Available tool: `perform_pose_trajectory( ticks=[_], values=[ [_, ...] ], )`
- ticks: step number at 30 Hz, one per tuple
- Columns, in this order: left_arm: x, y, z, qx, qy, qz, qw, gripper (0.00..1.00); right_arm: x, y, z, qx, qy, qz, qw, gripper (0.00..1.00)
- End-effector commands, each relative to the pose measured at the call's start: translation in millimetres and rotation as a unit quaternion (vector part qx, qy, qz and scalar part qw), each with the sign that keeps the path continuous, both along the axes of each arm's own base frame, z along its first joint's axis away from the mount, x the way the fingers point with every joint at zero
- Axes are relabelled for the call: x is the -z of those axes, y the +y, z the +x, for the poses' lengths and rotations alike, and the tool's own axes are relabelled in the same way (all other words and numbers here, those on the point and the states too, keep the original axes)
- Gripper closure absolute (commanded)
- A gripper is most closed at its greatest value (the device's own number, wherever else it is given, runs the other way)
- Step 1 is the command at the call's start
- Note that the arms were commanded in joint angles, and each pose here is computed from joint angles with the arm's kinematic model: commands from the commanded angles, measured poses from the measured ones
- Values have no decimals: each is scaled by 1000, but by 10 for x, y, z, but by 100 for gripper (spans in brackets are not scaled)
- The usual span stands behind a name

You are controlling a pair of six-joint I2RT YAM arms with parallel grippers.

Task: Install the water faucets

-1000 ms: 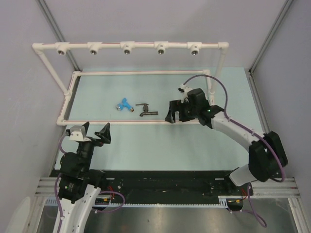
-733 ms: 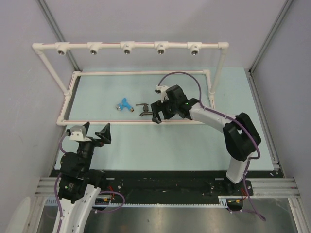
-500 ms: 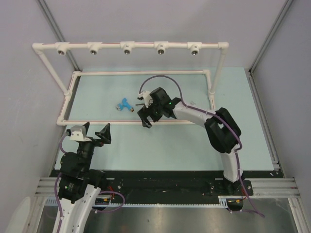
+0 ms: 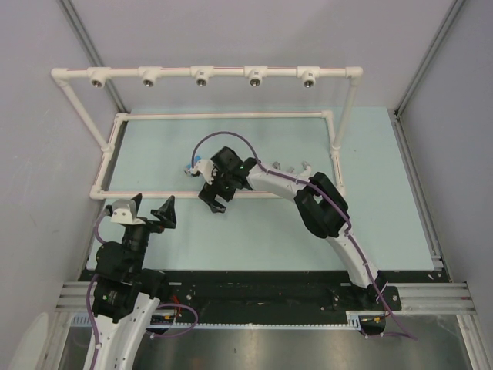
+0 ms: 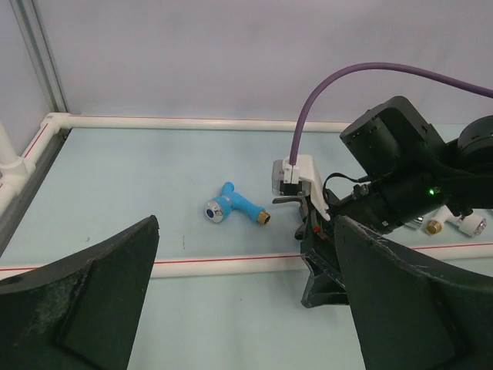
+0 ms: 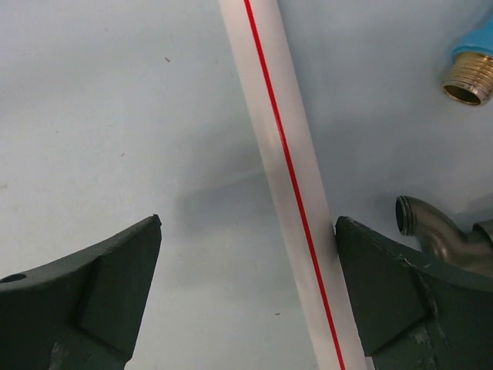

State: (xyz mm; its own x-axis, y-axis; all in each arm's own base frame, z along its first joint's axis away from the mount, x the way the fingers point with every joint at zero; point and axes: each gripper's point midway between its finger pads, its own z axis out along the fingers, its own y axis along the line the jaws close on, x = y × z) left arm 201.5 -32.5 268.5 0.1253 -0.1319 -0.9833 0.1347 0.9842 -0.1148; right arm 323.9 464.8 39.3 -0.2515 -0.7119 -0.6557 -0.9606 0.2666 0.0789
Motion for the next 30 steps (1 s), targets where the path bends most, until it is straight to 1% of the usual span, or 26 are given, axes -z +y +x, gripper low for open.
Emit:
perform_pose_trajectory(
  ticks=[1,4,5,7,8,10,12,14,15,16,19,21,22,24,25,26,27,28,29,30],
  values=[
    [-215,19,-71,0,-32,3,999,0,30,-1,-334,-68,49,-5,997,0],
    [-216,14,-70,2,-33,4,999,0,38,-141,-529,-97,63,-27,993,0],
    [-219,11,-70,3,-34,4,999,0,130,-273,-642,-104,80,-48,990,0],
    [-217,5,-69,4,-33,4,999,0,86,-360,-794,-130,83,-57,986,0],
    [-213,5,-68,4,-33,5,999,0,171,-494,-915,-133,103,-78,983,0],
    [-221,-3,-70,6,-34,5,999,0,131,-603,-1050,-142,111,-89,980,1],
    [-221,-11,-71,9,-34,5,999,0,192,-794,-1207,-139,132,-113,975,0],
    [-175,-38,-30,13,-22,9,1000,0,121,-912,-1317,-133,139,-121,974,0],
    [-167,-51,-24,16,-20,10,1000,0,187,-1050,-1414,-128,155,-136,970,0],
    [-151,-82,-11,24,-16,12,1000,0,81,-1080,-1462,-127,152,-131,972,0],
    [-95,-162,34,42,-1,18,999,0,72,-1284,-1627,-114,165,-150,968,0],
    [-72,-248,58,64,7,20,998,0,-57,-1339,-1613,-86,155,-148,973,1],
    [-7,-325,94,83,24,25,996,0,-52,-1378,-1613,-72,152,-148,975,0],
    [40,-461,112,118,41,27,992,0,-250,-1403,-1513,-19,133,-124,983,0],
    [138,-518,167,130,66,30,989,0,-256,-1428,-1469,6,129,-112,985,0],
    [179,-573,183,144,78,31,986,0,-446,-1482,-1371,38,115,-82,989,0],
    [199,-658,170,168,90,30,981,0,-485,-1536,-1290,96,120,-72,986,1],
    [290,-714,209,180,115,30,976,0,-581,-1539,-1172,131,106,-44,985,0],
    [313,-745,219,188,125,29,974,0,-487,-1695,-1185,167,114,-50,978,0],
    [324,-781,214,197,135,26,971,0,-626,-1863,-1004,230,93,-29,968,0]
  ],
)
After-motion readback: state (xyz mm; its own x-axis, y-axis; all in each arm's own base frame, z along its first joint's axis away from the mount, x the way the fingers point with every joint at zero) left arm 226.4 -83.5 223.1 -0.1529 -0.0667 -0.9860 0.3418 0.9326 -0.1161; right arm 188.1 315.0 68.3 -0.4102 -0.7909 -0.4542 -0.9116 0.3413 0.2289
